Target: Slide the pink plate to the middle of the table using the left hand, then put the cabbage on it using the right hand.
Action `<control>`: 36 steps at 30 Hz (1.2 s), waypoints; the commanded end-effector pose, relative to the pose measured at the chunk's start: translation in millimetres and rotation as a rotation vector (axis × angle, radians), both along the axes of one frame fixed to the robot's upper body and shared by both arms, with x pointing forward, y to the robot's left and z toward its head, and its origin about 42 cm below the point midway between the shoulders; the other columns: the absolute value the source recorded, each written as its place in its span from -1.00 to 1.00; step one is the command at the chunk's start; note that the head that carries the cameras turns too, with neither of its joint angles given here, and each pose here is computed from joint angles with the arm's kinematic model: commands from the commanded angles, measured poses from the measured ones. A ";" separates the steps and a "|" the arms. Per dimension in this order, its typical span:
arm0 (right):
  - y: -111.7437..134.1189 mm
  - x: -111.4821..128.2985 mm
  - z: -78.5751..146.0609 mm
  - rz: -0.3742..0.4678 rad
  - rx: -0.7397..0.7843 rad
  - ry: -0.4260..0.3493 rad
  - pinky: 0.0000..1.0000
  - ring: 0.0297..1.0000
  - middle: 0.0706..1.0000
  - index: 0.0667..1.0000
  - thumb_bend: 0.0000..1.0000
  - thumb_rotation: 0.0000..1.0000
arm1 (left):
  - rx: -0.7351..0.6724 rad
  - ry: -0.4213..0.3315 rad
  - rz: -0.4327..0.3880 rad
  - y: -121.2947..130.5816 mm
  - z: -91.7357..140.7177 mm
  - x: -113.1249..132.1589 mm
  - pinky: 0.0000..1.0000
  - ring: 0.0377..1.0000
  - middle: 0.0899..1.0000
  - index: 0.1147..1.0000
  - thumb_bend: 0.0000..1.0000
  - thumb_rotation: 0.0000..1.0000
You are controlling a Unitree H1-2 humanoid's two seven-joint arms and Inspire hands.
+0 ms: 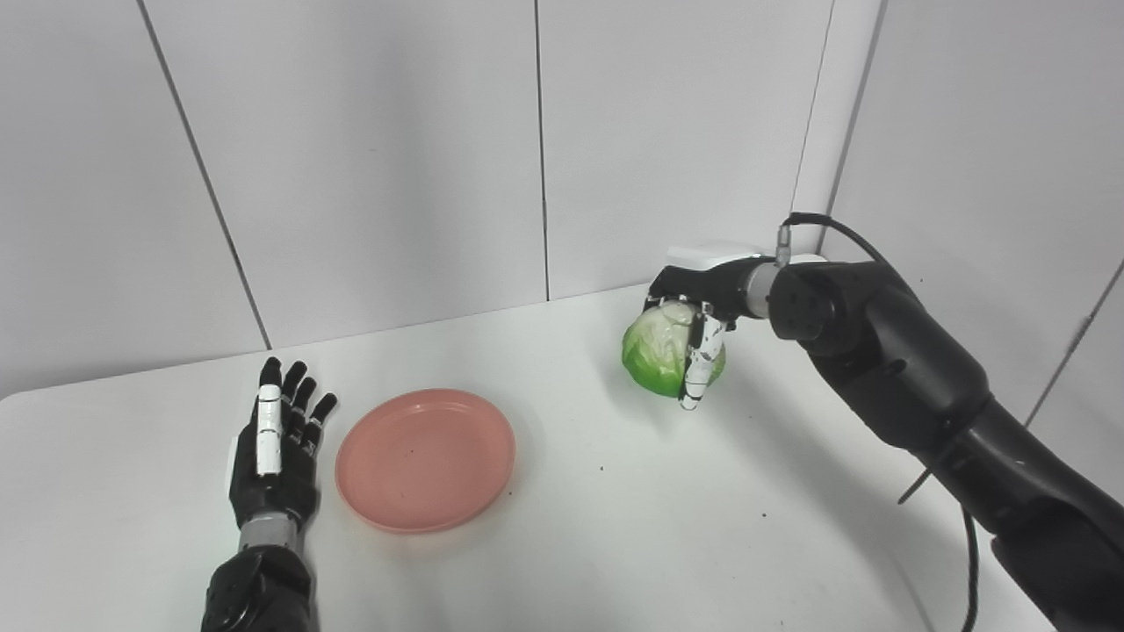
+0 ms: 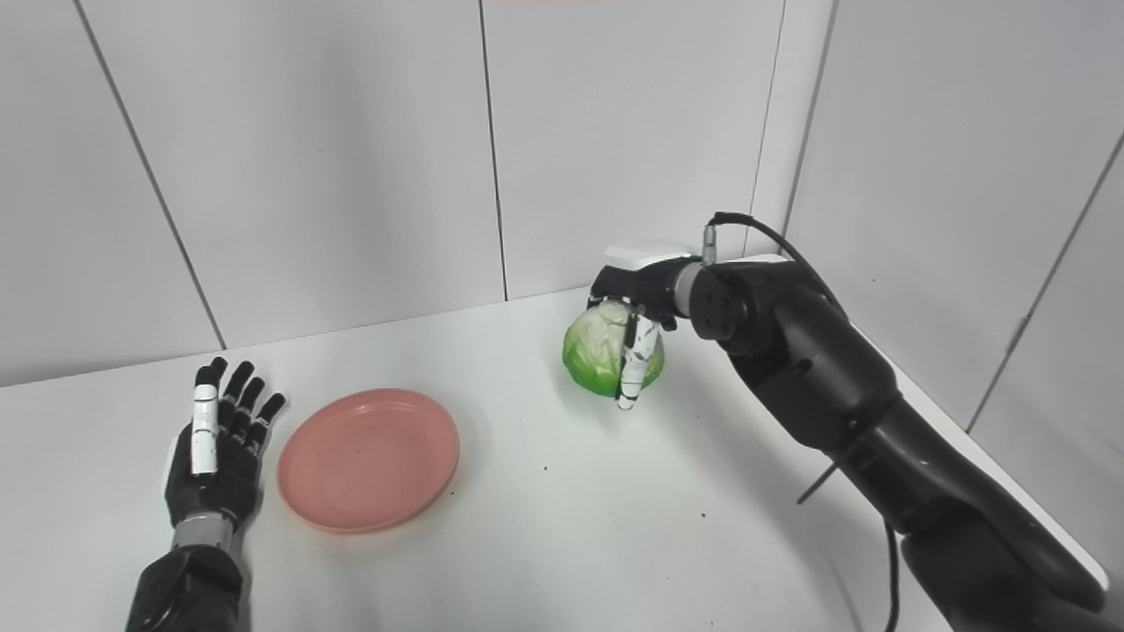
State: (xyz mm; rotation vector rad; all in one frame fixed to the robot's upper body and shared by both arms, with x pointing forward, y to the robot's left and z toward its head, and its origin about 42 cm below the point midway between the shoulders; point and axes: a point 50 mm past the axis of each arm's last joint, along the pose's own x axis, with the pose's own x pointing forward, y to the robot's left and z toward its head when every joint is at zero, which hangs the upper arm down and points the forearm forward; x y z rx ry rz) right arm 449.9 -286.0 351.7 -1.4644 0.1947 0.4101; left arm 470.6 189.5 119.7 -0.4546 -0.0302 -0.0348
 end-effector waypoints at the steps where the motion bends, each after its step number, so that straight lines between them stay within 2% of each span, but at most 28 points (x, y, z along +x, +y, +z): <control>1: 3.6 2.0 41.1 0.034 -0.007 -0.112 -0.53 -0.37 -0.11 0.17 0.14 -1.00 | 0.000 0.096 0.015 1.0 -23.7 -11.2 0.77 0.96 0.89 0.93 0.40 0.37; 4: 7.1 3.2 46.5 0.059 -0.007 -0.122 -0.48 -0.31 -0.11 0.16 0.14 -1.00 | -0.011 0.101 0.015 -4.5 -25.1 -11.7 0.79 0.94 0.84 0.90 0.39 0.34; 7: 13.6 6.2 50.3 0.101 -0.015 -0.132 -0.50 -0.34 -0.11 0.16 0.14 -1.00 | -0.005 0.101 0.004 -14.8 -26.2 -12.4 0.82 0.95 0.87 0.93 0.36 0.37; 12: 25.2 10.2 52.2 0.155 0.001 -0.148 -0.54 -0.40 -0.12 0.15 0.14 -1.00 | -0.001 0.114 0.006 -37.4 -25.5 -12.7 0.70 0.91 0.82 0.93 0.39 0.36; 18: 58.6 20.8 56.9 0.241 0.020 -0.147 -0.56 -0.42 -0.12 0.16 0.14 -1.00 | 0.022 0.123 0.021 -55.0 -25.3 -10.8 0.62 0.88 0.80 0.90 0.48 0.35; 22: 76.9 27.7 55.3 0.274 0.029 -0.145 -0.51 -0.34 -0.11 0.15 0.14 -1.00 | 0.046 0.119 0.035 -58.7 -25.3 -11.3 0.51 0.84 0.77 0.86 0.52 0.38; 29: 103.9 38.8 41.9 0.333 0.054 -0.133 -0.51 -0.37 -0.12 0.22 0.14 -1.00 | 0.034 0.122 0.052 -57.3 -28.2 -13.7 0.54 0.87 0.79 0.83 0.42 0.39; 36: 123.7 47.7 26.4 0.347 0.057 -0.107 -0.53 -0.40 -0.12 0.19 0.14 -1.00 | 0.047 0.120 0.061 -53.7 -31.2 -15.5 0.52 0.85 0.80 0.83 0.41 0.41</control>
